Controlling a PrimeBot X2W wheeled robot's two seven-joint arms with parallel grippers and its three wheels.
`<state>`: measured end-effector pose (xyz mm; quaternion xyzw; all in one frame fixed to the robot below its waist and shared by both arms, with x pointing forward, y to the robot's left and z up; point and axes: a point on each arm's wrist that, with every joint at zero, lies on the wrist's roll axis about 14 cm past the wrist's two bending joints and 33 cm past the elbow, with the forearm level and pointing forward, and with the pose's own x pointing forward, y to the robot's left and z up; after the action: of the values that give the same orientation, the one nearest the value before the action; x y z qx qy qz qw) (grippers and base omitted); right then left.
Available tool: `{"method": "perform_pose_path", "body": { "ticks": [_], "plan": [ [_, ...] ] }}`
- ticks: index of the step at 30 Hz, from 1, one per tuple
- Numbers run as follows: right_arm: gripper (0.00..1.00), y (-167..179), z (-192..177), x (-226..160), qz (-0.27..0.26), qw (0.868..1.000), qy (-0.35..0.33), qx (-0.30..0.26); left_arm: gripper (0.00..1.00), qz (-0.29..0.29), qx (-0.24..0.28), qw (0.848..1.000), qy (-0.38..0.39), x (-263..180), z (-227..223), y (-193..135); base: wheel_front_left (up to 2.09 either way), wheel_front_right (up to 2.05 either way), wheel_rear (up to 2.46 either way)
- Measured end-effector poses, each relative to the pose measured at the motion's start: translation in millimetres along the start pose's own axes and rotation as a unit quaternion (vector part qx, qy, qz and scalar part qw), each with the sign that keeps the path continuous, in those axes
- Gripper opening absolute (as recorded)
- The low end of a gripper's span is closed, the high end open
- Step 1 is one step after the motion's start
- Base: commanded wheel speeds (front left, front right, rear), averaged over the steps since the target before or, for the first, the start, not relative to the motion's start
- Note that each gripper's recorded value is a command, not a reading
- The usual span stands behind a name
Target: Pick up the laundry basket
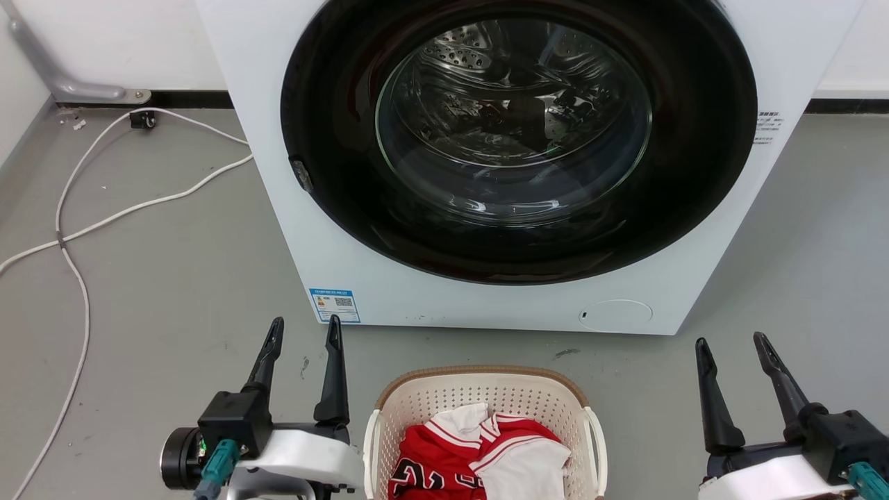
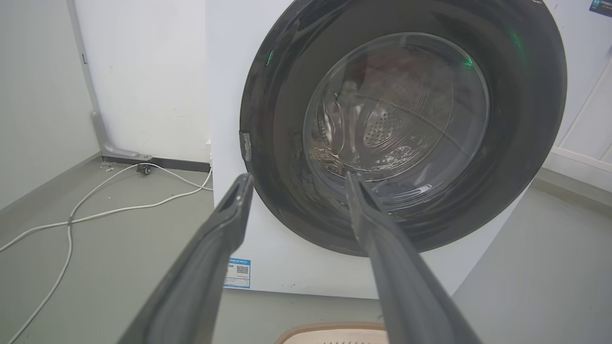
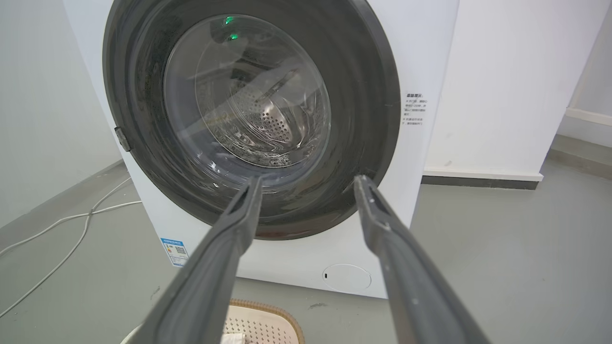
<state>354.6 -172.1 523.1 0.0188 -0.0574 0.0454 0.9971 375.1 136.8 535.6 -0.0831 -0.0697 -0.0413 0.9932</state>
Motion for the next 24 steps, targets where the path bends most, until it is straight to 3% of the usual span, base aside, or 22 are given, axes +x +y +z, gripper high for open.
{"method": "perform_pose_path", "body": {
  "ticks": [24],
  "plan": [
    [1.0, 3.6, 1.8, -4.2, 0.013, 0.998, -0.009, -0.058, 1.0, -0.013, 0.076, 0.997, -0.008, -4.4, -3.7, -5.7, 0.0, 0.0, 0.0]
  ]
}}
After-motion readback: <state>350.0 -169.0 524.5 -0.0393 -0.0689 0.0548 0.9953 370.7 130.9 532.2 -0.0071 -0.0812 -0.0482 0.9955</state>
